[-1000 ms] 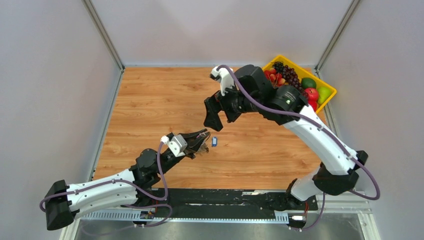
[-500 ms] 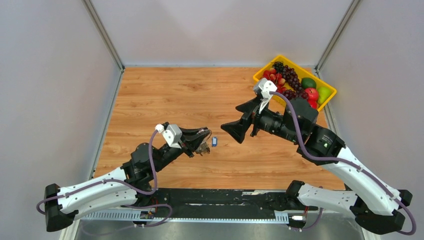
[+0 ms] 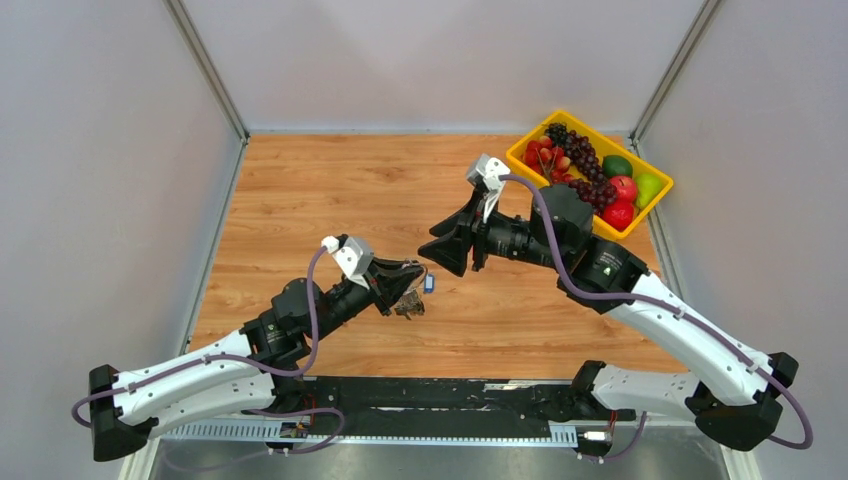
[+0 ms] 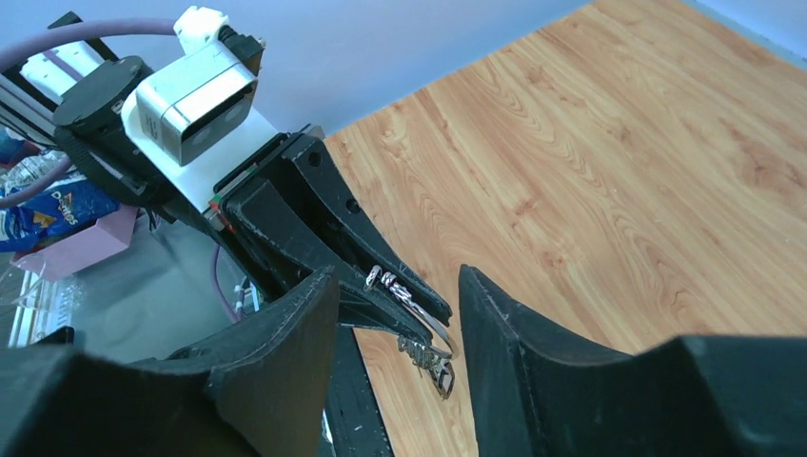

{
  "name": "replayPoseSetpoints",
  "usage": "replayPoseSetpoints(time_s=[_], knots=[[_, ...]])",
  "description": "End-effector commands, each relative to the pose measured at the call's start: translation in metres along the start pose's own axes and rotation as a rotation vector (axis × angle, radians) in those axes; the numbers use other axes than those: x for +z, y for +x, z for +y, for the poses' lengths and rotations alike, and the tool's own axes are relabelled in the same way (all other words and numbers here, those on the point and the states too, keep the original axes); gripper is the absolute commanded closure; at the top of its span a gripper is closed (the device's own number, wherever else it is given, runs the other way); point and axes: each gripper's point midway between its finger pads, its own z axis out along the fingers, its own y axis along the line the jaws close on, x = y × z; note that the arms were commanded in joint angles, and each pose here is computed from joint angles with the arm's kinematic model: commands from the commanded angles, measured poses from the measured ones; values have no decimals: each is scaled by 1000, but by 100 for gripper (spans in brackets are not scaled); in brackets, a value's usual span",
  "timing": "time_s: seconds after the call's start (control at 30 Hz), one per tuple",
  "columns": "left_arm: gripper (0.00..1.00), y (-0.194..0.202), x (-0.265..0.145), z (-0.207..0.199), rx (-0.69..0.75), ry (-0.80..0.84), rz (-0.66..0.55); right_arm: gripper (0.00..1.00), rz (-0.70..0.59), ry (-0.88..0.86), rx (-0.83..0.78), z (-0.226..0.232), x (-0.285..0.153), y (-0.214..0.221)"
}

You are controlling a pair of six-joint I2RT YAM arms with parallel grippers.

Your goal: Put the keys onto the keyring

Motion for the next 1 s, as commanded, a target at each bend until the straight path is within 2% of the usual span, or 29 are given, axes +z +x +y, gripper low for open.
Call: replayPoseSetpoints(time_s=[0.0, 0.2, 0.33, 0.6, 0.73, 0.97], knots=[[100, -16, 0, 1, -26, -28, -14, 48, -21, 32, 76, -2, 5, -12], [100, -11, 0, 19, 33, -124, 30, 48, 136, 117, 228, -17, 24, 16], [100, -11, -2, 28, 61, -167, 35, 52, 168, 129, 273, -19, 30, 23], [100, -9, -4, 29, 64, -174, 58, 53, 177, 74, 254, -9, 27, 17], [100, -6, -4, 26, 54, -158, 72, 56, 202, 39, 263, -5, 33, 21], [100, -9, -6, 23, 39, -147, 82, 58, 198, 3, 203, -2, 37, 15]])
